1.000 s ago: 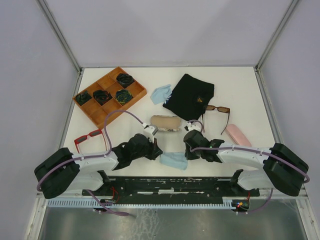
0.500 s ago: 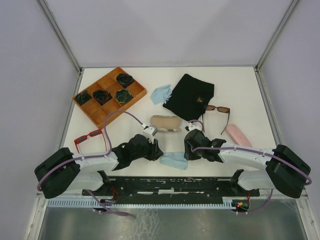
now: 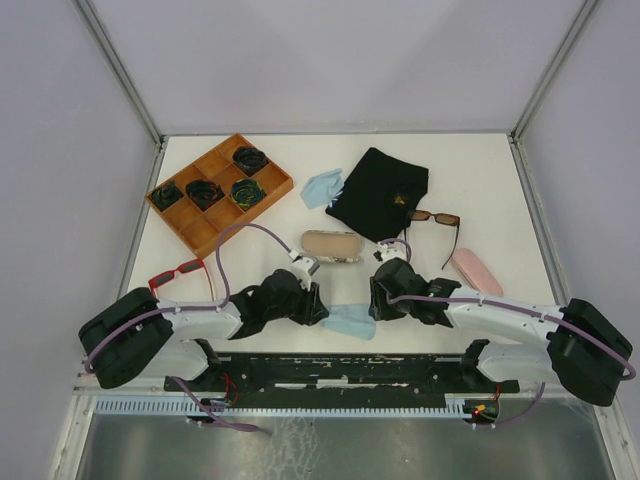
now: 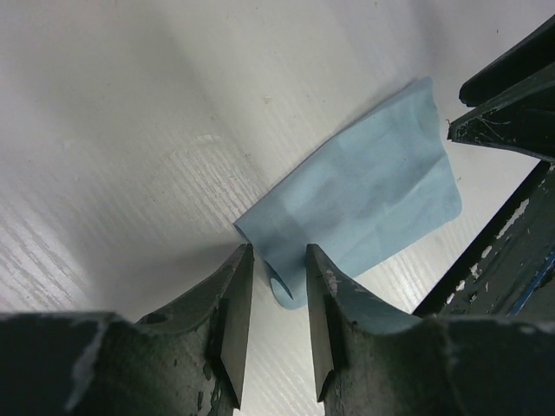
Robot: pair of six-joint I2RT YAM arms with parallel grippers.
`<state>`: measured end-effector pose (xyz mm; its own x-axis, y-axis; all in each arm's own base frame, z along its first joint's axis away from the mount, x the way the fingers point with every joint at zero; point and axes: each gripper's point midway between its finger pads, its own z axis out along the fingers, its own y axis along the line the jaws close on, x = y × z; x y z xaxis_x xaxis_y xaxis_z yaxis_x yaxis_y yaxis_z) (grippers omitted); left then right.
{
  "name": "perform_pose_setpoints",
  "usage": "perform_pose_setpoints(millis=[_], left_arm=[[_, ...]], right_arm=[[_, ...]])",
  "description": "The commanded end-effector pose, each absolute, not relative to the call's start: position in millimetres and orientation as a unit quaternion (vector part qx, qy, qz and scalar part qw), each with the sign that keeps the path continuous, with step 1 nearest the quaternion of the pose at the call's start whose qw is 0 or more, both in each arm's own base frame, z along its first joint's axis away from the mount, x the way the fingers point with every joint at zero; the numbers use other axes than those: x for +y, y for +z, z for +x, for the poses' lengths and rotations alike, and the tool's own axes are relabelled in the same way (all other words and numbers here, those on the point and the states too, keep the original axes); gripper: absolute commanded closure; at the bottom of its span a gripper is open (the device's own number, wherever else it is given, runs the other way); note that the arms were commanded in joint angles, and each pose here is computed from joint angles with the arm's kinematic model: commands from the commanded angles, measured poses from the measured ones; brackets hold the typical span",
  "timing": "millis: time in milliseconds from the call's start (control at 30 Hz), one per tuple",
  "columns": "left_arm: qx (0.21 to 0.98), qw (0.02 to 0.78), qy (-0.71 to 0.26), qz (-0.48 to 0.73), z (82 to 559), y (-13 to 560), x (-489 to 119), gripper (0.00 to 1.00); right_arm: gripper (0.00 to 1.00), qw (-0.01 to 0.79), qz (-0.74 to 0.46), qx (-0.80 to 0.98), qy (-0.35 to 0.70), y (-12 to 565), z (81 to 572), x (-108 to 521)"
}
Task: Organize the sunglasses
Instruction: Adjust the glasses cleaning cloth at the center of the board.
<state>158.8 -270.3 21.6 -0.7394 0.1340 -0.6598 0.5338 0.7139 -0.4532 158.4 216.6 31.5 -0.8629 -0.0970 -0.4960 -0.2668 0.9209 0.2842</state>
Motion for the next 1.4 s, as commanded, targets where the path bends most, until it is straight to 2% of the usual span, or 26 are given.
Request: perform_pose_setpoints(millis=[0,200,333,533,767,1133,1367], left_arm=[[0.863,0.306,-0.351,0.197,159.2,29.7,-284.0,0.63],[0.860,0.306,-0.356,0.200,159.6,31.5,-287.5,0.69],[0.860,0.304,-0.358,0.201,158.5,31.1,-287.7,0.84],[0.858,0.311,-0.358,0.198,160.1,34.5,-287.1,0.97],[0.858,0.313,-0.356,0.196,161.6,35.5,-286.9,0.97],[0.863,0.314,-0.348,0.188,161.3,30.1,-281.0,0.97],[0.863,0.314,-0.348,0.188,160.8,30.5,-280.9,0.97]], right_arm=[[0.59,0.256,-0.090,0.944,0.189,44.5,163.0,221.9],[0.58,0.246,-0.091,0.945,0.197,43.3,157.9,222.6],[0.57,0.232,-0.091,0.946,0.209,41.9,153.2,227.7],[0.58,0.225,-0.083,0.946,0.218,38.2,152.2,232.0],[0.65,0.221,-0.082,0.954,0.185,26.1,156.7,226.4],[0.64,0.223,-0.087,0.955,0.176,22.8,159.7,226.1],[0.75,0.213,-0.090,0.955,0.186,20.2,158.5,233.2]])
